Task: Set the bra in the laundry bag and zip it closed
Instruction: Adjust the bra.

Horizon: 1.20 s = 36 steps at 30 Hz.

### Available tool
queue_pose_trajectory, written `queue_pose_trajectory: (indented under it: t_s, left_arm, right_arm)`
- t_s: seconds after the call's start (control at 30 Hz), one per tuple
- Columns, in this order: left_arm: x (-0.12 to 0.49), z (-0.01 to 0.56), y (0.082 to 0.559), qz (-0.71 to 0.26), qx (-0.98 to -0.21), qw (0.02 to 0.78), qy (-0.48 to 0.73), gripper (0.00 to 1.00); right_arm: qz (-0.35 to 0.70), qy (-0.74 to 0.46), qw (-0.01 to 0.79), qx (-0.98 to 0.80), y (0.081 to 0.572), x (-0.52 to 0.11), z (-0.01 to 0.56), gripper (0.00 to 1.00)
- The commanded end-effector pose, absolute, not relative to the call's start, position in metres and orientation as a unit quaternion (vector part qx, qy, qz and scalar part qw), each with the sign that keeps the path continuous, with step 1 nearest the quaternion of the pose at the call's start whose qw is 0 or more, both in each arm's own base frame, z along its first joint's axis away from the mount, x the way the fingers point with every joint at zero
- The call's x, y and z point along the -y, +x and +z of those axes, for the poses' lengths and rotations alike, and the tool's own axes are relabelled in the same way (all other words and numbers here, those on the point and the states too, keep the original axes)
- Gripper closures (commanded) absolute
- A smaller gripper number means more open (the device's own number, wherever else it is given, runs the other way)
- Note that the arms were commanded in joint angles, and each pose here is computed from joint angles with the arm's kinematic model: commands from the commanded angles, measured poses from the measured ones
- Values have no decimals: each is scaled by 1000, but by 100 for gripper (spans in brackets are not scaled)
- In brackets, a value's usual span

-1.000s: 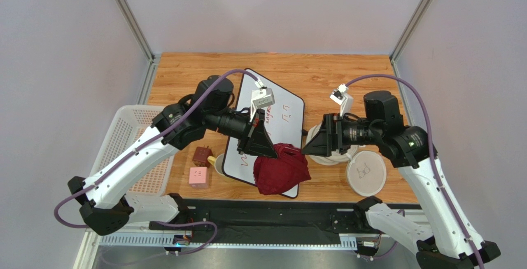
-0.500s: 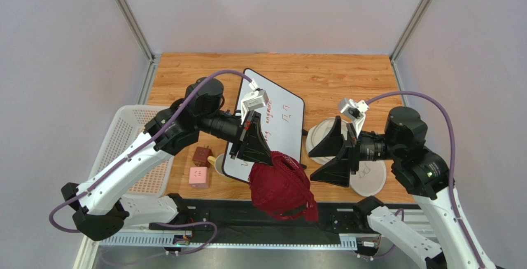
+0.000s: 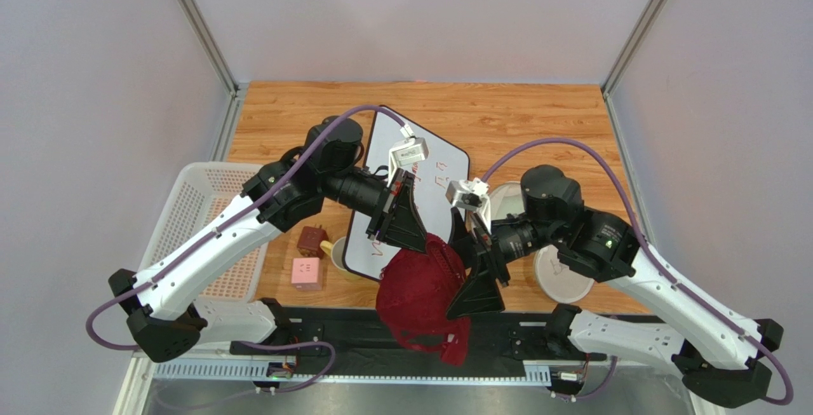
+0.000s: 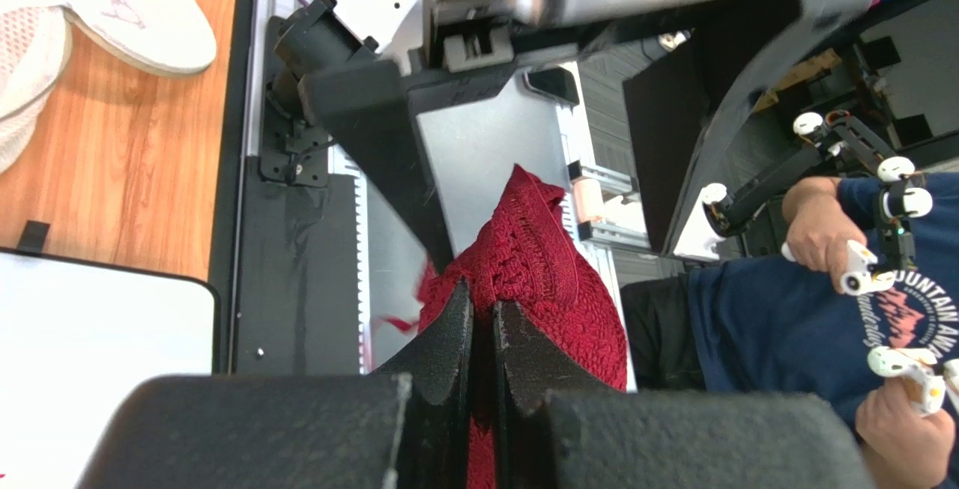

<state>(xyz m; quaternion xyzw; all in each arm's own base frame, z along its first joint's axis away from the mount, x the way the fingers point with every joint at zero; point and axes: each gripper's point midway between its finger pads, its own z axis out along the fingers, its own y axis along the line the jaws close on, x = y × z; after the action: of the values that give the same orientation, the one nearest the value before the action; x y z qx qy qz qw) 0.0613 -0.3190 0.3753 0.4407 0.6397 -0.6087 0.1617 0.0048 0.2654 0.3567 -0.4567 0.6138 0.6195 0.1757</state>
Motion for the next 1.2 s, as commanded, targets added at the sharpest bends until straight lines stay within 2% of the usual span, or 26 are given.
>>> queue_pose_trajectory:
  t_s: [0.0, 0.17, 0.23, 0.33, 0.37, 0.4, 0.57, 0.6, 0.63, 0.67, 0.77, 0.8, 0.87, 0.93, 0.97, 1.07, 1.17]
  left_arm:
    - [321, 393, 61, -621, -623, 170, 444, 100]
    - [320, 388, 63, -615, -634, 168, 437, 100]
    - [320, 387, 62, -615, -636, 167, 435, 100]
    - [320, 387, 62, -616, -637, 166, 432, 100]
    - [320, 387, 61, -617, -637, 165, 432, 100]
    - [320, 387, 62, -617, -637, 165, 431, 100]
    - [318, 386, 60, -618, -634, 167, 433, 98]
    - [317, 386, 59, -619, -633, 168, 434, 93]
    - [316, 389, 59, -620, -628, 174, 436, 91]
    - [315, 389, 58, -621, -626, 177, 437, 89]
    - [313, 389, 57, -620, -622, 189, 440, 68]
    - [312, 388, 56, -621, -619, 191, 441, 27]
    - [307, 393, 51, -625, -606, 199, 449, 9]
    - [302, 393, 47, -625, -602, 205, 452, 4]
    - [301, 393, 46, -625, -601, 207, 453, 4]
    - [300, 385, 44, -617, -611, 211, 449, 3]
    - [304, 379, 40, -608, -619, 211, 450, 1]
  right_arm:
    - [571, -451, 231, -646, 26, -277, 346, 0]
    - [576, -421, 258, -651, 37, -284, 352, 0]
    - [576, -410, 263, -657, 41, -286, 351, 4]
    - [582, -399, 258, -660, 41, -288, 350, 23]
    - [583, -396, 258, -661, 41, -289, 351, 37]
    - [584, -390, 254, -665, 42, -289, 349, 44]
    - [605, -369, 250, -660, 38, -289, 356, 52]
    - [606, -363, 250, -663, 39, -289, 357, 54]
    - [609, -356, 243, -666, 38, -288, 358, 59]
    - [611, -352, 241, -666, 38, -288, 359, 70]
    - [619, -338, 222, -673, 35, -289, 359, 75]
    - [621, -338, 216, -673, 34, -289, 360, 78]
    - [622, -324, 207, -683, 35, -289, 359, 85]
    - [625, -319, 197, -685, 35, -290, 361, 86]
    - [628, -307, 188, -690, 36, -290, 362, 91]
    - [635, -285, 167, -698, 39, -292, 368, 97]
    - [643, -272, 155, -700, 42, -293, 376, 95]
